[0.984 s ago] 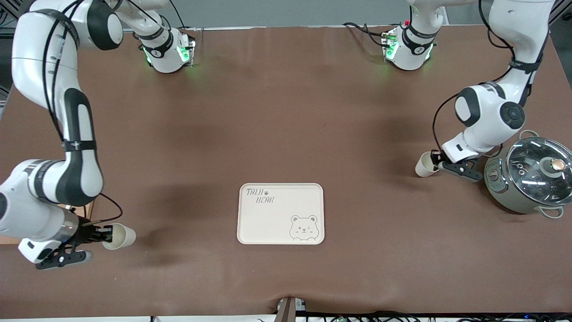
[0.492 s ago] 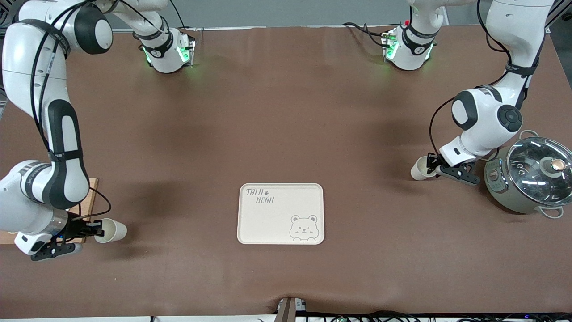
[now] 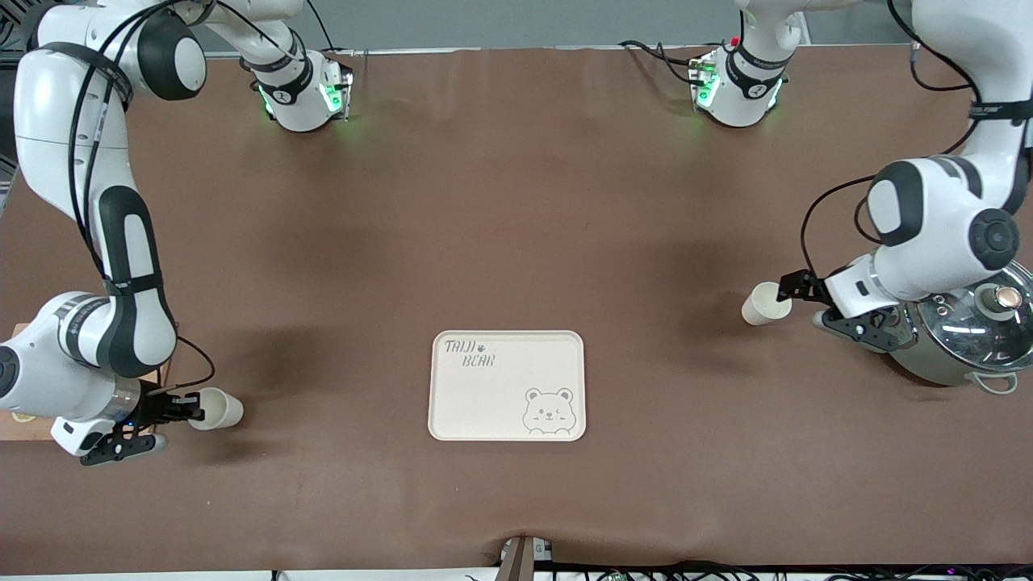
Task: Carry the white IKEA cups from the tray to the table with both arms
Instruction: 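Set both cups on the table and open both grippers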
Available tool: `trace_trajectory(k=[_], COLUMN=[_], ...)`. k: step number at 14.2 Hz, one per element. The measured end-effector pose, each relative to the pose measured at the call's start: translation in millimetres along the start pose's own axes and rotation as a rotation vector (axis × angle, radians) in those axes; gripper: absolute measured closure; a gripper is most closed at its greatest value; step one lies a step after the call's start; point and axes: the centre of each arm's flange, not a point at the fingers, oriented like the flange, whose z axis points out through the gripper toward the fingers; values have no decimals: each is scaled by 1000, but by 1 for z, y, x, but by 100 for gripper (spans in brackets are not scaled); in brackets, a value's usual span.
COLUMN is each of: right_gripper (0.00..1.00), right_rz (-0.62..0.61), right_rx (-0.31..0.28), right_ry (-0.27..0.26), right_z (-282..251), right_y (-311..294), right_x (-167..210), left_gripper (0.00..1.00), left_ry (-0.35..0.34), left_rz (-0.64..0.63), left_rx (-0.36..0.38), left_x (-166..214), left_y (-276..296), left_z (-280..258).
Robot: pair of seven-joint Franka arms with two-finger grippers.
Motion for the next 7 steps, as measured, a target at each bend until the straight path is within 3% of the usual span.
trace_trajectory(k=[4, 7], right_gripper=[38, 9], right_rz=[-4, -8], right_rx=[-2, -11], right_ry=[8, 35], right_z=[-1, -18], right_y=[-2, -3], right_x=[2, 8], left_gripper=[0, 0], left_ry=[56, 35], left_rz=[-138, -208], left_rx=[15, 24], left_x=[29, 55], left_y=[16, 73], left_z=[-50, -84])
